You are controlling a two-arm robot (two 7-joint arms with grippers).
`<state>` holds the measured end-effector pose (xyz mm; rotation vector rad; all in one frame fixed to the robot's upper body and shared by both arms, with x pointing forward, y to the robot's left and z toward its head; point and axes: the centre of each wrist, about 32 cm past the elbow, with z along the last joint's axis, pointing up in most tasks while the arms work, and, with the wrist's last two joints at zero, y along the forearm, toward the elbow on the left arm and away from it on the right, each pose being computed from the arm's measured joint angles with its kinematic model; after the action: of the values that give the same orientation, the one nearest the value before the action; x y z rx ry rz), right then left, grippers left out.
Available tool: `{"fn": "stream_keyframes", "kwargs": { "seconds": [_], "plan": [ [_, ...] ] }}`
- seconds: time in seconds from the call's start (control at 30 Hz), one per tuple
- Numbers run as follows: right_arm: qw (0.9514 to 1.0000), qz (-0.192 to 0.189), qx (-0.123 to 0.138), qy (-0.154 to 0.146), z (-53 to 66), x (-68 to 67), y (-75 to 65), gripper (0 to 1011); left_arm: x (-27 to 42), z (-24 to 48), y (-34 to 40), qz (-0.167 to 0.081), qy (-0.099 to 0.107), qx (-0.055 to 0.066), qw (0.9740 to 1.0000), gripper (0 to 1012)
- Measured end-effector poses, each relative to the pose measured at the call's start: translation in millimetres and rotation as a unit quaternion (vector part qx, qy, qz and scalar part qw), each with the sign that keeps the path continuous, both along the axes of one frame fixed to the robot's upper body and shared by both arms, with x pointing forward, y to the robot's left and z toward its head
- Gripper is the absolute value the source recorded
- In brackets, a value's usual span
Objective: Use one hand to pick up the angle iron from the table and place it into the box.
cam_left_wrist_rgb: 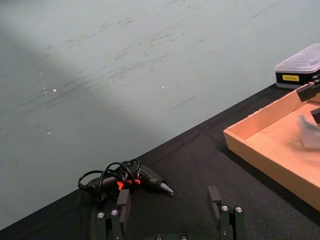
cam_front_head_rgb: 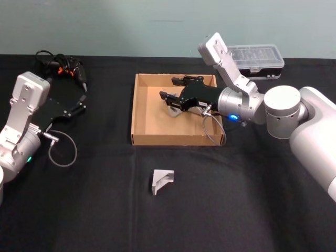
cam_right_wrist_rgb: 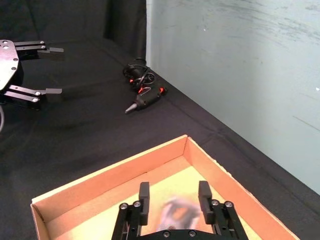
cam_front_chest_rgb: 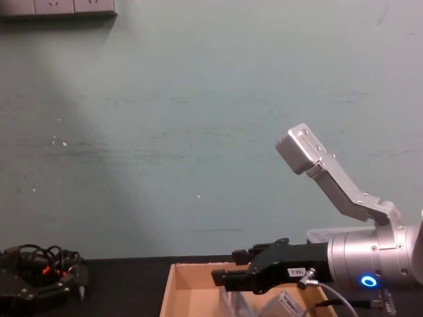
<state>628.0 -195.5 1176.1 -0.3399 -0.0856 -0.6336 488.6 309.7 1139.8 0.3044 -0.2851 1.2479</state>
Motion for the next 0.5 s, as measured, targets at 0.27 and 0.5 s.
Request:
{"fn": "stream_keyframes", "kwargs": {
  "seconds": [0.27, 0.5],
  "plan": [
    [1.0000, 0.001, 0.004, 0.004, 0.2, 0.3, 0.4, 822, 0.0, 0.0, 0.0, 0.000, 0.000, 0.000, 1.0000, 1000],
    [1.0000, 0.000, 0.007, 0.002, 1.0, -1.1, -0.1, 1002, 0.0, 0.0, 0.0, 0.000, 0.000, 0.000, 1.0000, 1000]
  ]
}}
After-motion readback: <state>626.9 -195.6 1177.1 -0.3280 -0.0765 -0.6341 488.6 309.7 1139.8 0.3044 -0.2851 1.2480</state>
